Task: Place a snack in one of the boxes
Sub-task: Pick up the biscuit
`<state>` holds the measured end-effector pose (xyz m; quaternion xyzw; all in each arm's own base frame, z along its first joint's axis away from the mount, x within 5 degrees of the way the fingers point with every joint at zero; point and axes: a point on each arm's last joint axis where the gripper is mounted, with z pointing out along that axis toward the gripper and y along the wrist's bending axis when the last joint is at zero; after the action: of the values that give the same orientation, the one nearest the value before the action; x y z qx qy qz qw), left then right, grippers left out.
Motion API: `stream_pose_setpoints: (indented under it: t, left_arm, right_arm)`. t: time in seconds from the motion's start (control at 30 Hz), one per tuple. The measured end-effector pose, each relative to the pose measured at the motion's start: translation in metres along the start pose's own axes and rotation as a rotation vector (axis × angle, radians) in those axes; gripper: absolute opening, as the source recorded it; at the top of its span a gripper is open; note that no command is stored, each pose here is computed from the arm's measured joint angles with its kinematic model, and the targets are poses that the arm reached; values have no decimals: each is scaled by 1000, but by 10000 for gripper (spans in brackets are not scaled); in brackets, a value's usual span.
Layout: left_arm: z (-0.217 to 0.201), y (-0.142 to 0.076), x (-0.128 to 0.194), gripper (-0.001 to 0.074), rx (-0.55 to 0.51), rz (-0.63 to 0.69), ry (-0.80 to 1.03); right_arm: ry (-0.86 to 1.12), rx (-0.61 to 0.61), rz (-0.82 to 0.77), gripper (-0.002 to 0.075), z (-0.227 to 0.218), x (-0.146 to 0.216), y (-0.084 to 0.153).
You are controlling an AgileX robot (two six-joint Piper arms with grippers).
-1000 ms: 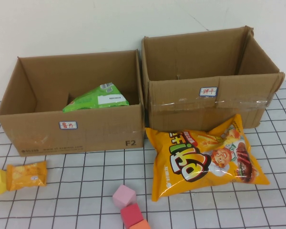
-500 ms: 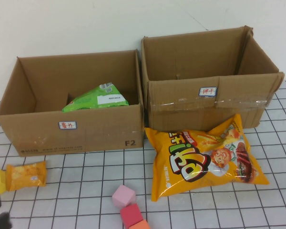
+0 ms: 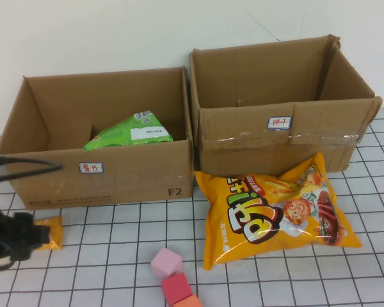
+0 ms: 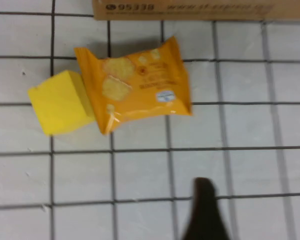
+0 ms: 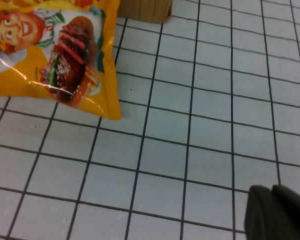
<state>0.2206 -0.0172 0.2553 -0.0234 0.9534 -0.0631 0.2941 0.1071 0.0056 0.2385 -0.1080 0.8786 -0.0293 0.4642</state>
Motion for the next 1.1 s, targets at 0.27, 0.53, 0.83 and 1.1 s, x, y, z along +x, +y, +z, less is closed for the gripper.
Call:
stream_pose_setpoints:
  t: [0.27,0.53,0.83,1.1]
  left_arm:
    - [62,8,-28,526,-78,79,193]
    - [103,18,-53,528,-185,66,187]
    - [145,21,-48,529,-191,19,242]
    - [153,13,-46,534,-153,2,263]
  right_arm:
    - [-5,-11,7,0,0,0,1]
    - [9,-15,-23,0,0,1,1]
    - [16,-20,-24,0,0,2,2]
    - [0,-26,-9,0,0,0,2]
